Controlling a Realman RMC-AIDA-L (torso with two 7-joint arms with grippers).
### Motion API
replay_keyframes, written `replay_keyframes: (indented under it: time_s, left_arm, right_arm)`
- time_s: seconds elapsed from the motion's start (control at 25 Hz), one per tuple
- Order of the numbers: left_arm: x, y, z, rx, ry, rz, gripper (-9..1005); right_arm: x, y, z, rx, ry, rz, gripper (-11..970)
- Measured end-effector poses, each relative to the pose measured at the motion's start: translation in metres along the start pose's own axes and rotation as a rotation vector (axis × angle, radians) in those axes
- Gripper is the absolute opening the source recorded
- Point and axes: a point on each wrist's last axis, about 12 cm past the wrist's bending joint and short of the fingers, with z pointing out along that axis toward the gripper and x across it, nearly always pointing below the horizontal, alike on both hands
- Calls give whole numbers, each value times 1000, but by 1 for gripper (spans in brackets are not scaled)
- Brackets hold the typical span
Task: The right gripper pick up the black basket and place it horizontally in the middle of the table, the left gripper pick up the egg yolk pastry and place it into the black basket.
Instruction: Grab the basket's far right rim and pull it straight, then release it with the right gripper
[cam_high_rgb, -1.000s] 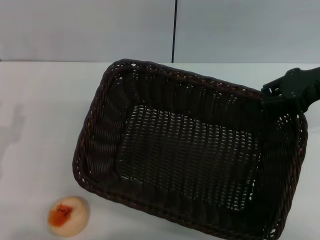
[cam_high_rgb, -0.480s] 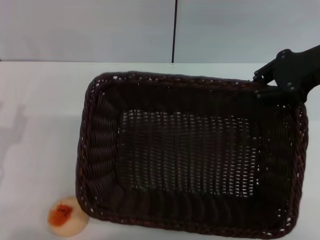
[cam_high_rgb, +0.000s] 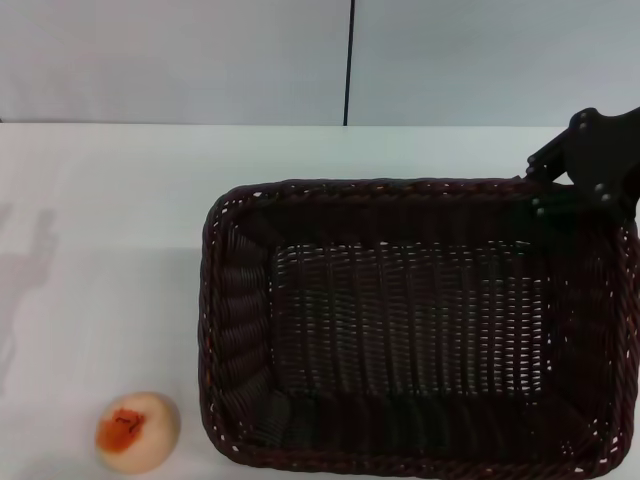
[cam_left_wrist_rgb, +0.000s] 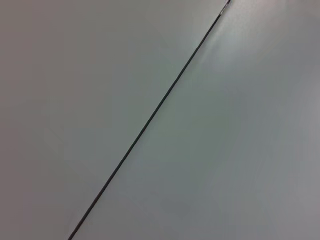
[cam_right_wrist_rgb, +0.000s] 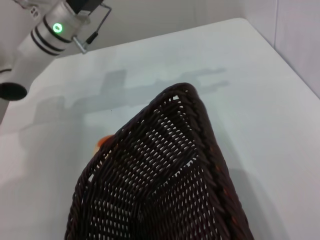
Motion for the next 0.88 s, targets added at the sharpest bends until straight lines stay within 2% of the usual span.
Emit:
replay_keyframes:
  time_s: [0.4, 0.88]
  left_arm:
    - [2, 0, 8, 17, 2, -80, 629]
    - [6, -4, 8, 44, 28, -140, 627]
  right_arm:
    - [7, 2, 8, 13, -20, -86, 195]
    - [4, -9, 9, 145, -102, -168, 283]
